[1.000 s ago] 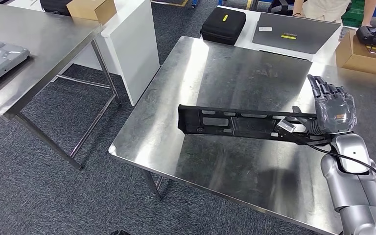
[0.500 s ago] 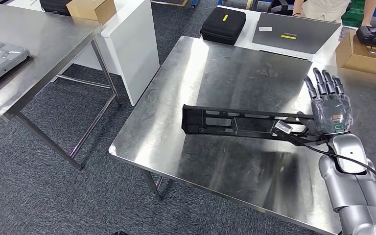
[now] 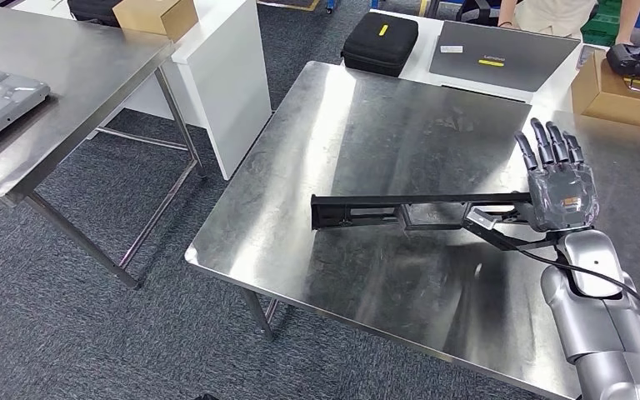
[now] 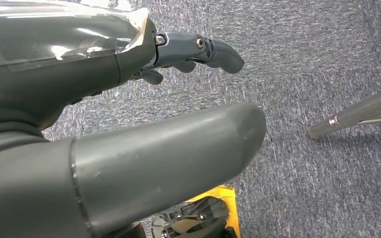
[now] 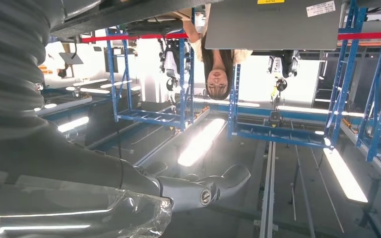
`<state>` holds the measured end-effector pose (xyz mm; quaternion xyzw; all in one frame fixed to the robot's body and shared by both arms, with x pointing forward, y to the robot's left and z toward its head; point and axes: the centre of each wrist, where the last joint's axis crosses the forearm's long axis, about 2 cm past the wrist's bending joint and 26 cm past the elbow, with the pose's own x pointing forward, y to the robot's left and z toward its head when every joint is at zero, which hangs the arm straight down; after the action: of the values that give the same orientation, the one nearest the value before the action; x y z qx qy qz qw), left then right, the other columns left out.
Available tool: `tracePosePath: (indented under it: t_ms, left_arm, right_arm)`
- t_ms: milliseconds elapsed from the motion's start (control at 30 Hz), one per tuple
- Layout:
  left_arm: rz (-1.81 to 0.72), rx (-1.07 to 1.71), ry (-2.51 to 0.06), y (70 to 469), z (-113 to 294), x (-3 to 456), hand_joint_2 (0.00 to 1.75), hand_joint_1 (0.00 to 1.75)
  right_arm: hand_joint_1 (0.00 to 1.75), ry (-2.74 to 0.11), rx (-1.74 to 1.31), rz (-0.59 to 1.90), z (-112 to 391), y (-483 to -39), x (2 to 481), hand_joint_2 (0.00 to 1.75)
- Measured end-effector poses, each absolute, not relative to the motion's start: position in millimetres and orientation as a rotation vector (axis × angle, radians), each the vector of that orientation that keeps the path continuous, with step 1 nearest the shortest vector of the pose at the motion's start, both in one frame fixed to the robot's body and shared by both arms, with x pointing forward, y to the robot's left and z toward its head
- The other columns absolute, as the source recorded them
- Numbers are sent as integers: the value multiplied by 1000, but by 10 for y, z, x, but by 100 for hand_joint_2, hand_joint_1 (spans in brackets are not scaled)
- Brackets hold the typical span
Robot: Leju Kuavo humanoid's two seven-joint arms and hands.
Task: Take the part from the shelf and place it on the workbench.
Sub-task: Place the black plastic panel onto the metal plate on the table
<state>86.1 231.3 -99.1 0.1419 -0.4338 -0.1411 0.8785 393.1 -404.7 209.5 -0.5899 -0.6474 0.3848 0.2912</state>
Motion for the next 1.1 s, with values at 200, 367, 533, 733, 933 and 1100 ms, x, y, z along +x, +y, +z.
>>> tracePosePath:
  t_ms: [200,367,533,733,933,1100]
  left_arm:
    - [-294,296,-904,2313,-991,862,0,0]
    - [-293,293,-902,2312,-991,861,0,0]
    - [-289,290,-896,2312,-992,861,0,0]
    - [-268,296,-887,2324,-995,852,0,0]
    - [-249,309,-873,2339,-1003,813,0,0]
    - [-245,314,-872,2338,-1004,808,0,0]
  right_arm:
    - [0,-1726,-1573,1026,2095,-4047,3931,175]
    - [0,-1726,-1572,1026,2096,-4046,3931,175]
    - [0,-1710,-1566,1048,2097,-4035,3941,175]
    - [0,-1574,-1407,1114,2059,-4050,3971,175]
    - [0,-1525,-1358,1150,1983,-4063,3900,175]
    - [0,-1499,-1338,1175,1859,-4021,3829,175]
